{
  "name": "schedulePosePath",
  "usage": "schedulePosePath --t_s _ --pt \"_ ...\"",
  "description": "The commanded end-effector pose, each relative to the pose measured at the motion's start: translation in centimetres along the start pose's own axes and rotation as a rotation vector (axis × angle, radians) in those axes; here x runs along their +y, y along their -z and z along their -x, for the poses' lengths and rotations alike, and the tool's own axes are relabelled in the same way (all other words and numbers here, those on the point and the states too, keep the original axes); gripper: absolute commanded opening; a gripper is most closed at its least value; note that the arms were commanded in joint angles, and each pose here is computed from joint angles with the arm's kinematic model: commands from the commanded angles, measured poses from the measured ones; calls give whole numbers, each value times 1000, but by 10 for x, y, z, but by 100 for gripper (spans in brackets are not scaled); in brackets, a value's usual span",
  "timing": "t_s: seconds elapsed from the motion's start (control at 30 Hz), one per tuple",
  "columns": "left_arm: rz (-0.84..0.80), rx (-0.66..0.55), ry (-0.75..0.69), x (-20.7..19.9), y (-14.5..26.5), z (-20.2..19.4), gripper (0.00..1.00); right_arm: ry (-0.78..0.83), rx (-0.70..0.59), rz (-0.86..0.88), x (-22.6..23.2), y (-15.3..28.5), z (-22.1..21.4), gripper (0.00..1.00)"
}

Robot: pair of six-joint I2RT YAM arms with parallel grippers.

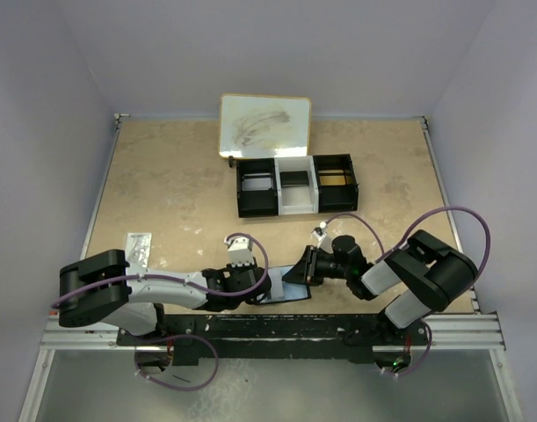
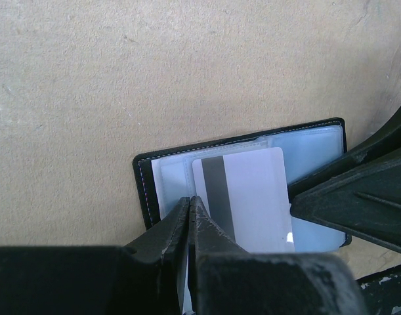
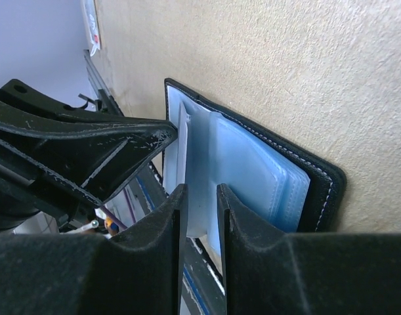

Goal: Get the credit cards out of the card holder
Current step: Remove the credit card from the card holder.

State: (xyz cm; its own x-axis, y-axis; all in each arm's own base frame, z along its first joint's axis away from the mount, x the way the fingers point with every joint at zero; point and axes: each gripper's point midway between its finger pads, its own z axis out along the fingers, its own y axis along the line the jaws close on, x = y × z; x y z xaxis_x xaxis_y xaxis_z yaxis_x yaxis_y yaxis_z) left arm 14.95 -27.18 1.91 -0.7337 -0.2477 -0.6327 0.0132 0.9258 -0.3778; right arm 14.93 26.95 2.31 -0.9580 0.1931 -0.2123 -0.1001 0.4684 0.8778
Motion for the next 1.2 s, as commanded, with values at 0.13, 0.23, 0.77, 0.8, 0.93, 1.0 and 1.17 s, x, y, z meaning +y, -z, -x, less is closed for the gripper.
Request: schedulePosePath --t_s 0.13,0.23,0.77,0.8,0.93,1.0,1.17 --pt "130 51 -112 44 -1 -17 0 -4 -42 7 8 6 6 28" --pt "129 53 -113 44 -1 -17 0 17 -77 -4 11 8 13 30" --pt "128 51 -116 43 -1 -16 0 63 15 98 27 -3 6 23" --pt "128 52 -117 43 -1 -16 0 62 17 94 26 -3 6 23" --pt "128 51 -114 43 -1 -16 0 64 20 102 28 -2 6 23" --pt "128 51 -113 42 -1 -16 0 64 21 102 29 -3 5 23" --pt "129 55 -120 41 -2 -17 0 67 35 97 27 -5 3 21"
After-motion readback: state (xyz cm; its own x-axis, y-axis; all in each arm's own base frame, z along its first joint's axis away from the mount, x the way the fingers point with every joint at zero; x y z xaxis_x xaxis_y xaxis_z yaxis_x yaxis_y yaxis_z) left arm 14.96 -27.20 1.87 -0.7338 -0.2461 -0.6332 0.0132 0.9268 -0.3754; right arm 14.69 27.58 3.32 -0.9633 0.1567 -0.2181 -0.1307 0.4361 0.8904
